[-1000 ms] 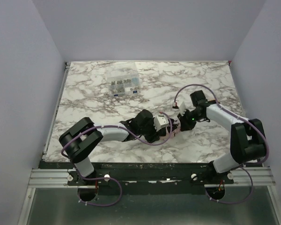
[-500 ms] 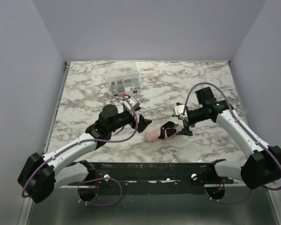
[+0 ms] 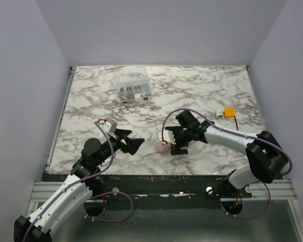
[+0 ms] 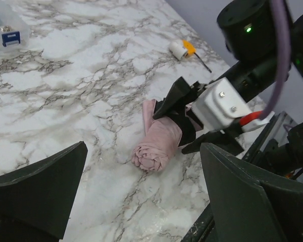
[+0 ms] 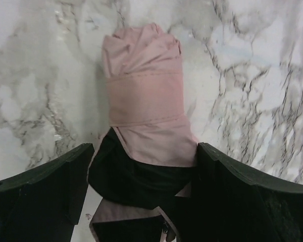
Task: Put away the umbrella
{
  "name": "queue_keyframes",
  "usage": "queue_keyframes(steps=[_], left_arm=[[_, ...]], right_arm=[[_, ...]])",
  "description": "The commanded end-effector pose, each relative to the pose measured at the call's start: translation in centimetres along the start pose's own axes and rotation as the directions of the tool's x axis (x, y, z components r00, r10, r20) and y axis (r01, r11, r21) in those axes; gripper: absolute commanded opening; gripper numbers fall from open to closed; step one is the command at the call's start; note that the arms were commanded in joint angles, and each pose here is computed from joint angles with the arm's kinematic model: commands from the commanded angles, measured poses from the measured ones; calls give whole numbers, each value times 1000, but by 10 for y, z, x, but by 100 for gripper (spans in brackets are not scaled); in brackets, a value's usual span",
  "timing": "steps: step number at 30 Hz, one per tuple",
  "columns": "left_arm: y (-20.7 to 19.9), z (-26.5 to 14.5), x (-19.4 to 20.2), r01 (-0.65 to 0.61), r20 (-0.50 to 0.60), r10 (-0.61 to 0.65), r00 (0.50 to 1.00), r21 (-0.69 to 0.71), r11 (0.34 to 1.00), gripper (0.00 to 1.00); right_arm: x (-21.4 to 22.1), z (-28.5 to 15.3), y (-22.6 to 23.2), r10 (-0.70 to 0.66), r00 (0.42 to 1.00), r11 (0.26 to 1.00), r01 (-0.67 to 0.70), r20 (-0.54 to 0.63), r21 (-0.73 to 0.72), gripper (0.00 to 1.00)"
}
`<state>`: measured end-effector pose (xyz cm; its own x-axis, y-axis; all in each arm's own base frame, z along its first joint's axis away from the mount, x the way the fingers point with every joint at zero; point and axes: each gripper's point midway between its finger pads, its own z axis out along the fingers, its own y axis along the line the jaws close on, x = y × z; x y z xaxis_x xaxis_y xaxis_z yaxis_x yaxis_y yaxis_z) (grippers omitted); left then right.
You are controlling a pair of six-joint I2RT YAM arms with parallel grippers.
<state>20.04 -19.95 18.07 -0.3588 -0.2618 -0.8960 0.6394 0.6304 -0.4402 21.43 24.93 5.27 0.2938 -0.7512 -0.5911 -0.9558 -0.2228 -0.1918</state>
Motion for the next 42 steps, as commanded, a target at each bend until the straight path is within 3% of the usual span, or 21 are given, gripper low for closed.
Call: queue_keyframes(steps=[1, 4, 7, 9, 10, 12, 14, 15, 18, 22, 25, 30, 35, 37, 39, 42], left_arm=[[8, -17, -6, 101, 61, -96, 994, -78, 992, 98], [8, -27, -10, 97, 67, -91, 994, -100, 990, 99], [8, -35, -15, 77, 80, -68, 994, -121, 990, 99], [7, -39, -19, 69, 90, -58, 994, -125, 990, 98], [6, -40, -20, 69, 94, -57, 994, -124, 990, 98], [5, -42, -22, 68, 106, -55, 993, -120, 990, 98], [5, -43, -23, 70, 112, -57, 992, -117, 991, 98], [5, -43, -23, 71, 115, -58, 992, -116, 991, 98], [4, -42, -23, 80, 115, -67, 991, -109, 991, 99], [0, -42, -23, 91, 117, -80, 990, -87, 992, 98], [-2, -42, -24, 97, 130, -86, 988, -77, 992, 98], [-7, -40, -29, 95, 151, -88, 985, -42, 995, 99], [-18, -34, -38, 82, 143, -81, 986, 1, 997, 98], [-22, -32, -44, 68, 131, -69, 989, 11, 998, 99], [-25, -30, -54, 61, 125, -60, 990, 3, 998, 98], [-23, -25, -67, 76, 99, -73, 992, -27, 997, 98]], right_arm=[[34, 8, -21, 51, 987, 986, -25, -154, 166, 81], [39, 14, -20, 148, 977, 975, -119, -154, 188, 48], [23, 12, -36, 330, 942, 927, -311, -59, 210, 34], [10, 3, -57, 484, 872, 852, -488, 70, 191, 29], [6, -6, -74, 571, 807, 790, -590, 150, 169, 28], [11, -21, -106, 756, 597, 596, -797, 269, 94, 26], [22, -21, -123, 863, 414, 427, -904, 290, 22, 23], [27, -18, -129, 913, 287, 305, -952, 291, -18, 23], [28, -2, -136, 971, 37, 84, -978, 237, -192, 24], [20, 9, -138, 980, -112, -56, -950, 167, -307, 29], [35, 5, -145, 965, -169, -108, -953, 203, -282, 46], [80, -38, -169, 921, -172, -110, -975, 350, -191, 69], [79, -69, -162, 916, 36, 63, -997, 400, -55, 88], [83, -86, -162, 893, 121, 112, -993, 434, 47, 91], [87, -106, -162, 858, 223, 175, -974, 463, 144, 92], [86, -139, -158, 782, 425, 307, -899, 455, 313, 97]])
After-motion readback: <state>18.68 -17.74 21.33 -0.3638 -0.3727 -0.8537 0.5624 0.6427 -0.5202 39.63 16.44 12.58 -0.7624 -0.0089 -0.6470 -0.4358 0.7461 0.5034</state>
